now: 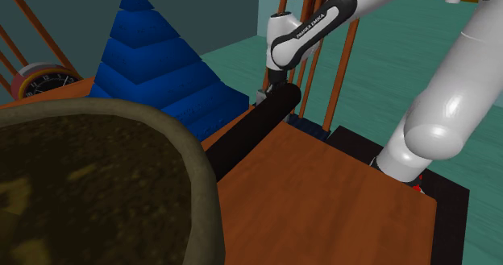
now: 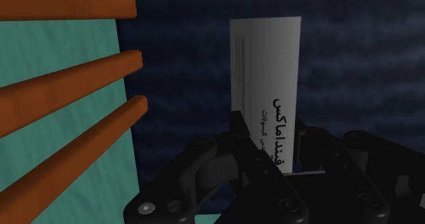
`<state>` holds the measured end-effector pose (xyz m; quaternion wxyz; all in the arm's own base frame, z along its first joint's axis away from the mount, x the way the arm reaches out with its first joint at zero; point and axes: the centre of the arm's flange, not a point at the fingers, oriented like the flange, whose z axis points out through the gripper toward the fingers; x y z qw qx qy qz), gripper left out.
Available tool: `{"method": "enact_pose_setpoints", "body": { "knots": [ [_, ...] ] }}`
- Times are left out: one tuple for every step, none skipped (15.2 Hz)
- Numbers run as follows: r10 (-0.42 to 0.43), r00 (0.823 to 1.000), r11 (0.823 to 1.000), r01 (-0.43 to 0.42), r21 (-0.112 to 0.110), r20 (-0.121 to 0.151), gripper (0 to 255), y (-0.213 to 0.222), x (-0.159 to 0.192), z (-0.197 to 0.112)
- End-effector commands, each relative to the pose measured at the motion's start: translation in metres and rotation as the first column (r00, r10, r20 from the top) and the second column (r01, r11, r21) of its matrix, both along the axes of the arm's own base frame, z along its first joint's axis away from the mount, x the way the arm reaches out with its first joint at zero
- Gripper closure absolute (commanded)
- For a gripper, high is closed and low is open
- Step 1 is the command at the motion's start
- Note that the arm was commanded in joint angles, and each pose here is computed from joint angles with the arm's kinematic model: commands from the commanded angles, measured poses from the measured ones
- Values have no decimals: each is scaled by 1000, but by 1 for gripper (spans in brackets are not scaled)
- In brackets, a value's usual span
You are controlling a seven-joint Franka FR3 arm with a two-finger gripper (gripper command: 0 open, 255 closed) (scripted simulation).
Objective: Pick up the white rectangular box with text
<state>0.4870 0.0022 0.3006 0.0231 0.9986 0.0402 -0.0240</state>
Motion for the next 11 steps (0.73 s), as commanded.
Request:
{"method": "enact_pose_setpoints", "body": {
  "knots": [
    [0,1000,1000,0,0,0,255,0,0,12],
    [0,1000,1000,0,0,0,255,0,0,17],
    [0,1000,1000,0,0,0,255,0,0,22],
    [0,1000,1000,0,0,0,255,0,0,27],
    [0,1000,1000,0,0,0,255,0,0,33],
    [0,1000,1000,0,0,0,255,0,0,38],
    [0,1000,1000,0,0,0,255,0,0,43],
    [0,1000,1000,0,0,0,255,0,0,49],
    [0,1000,1000,0,0,0,255,0,0,54],
    [0,1000,1000,0,0,0,255,0,0,55],
    [0,1000,1000,0,0,0,255,0,0,55]
  ]
}}
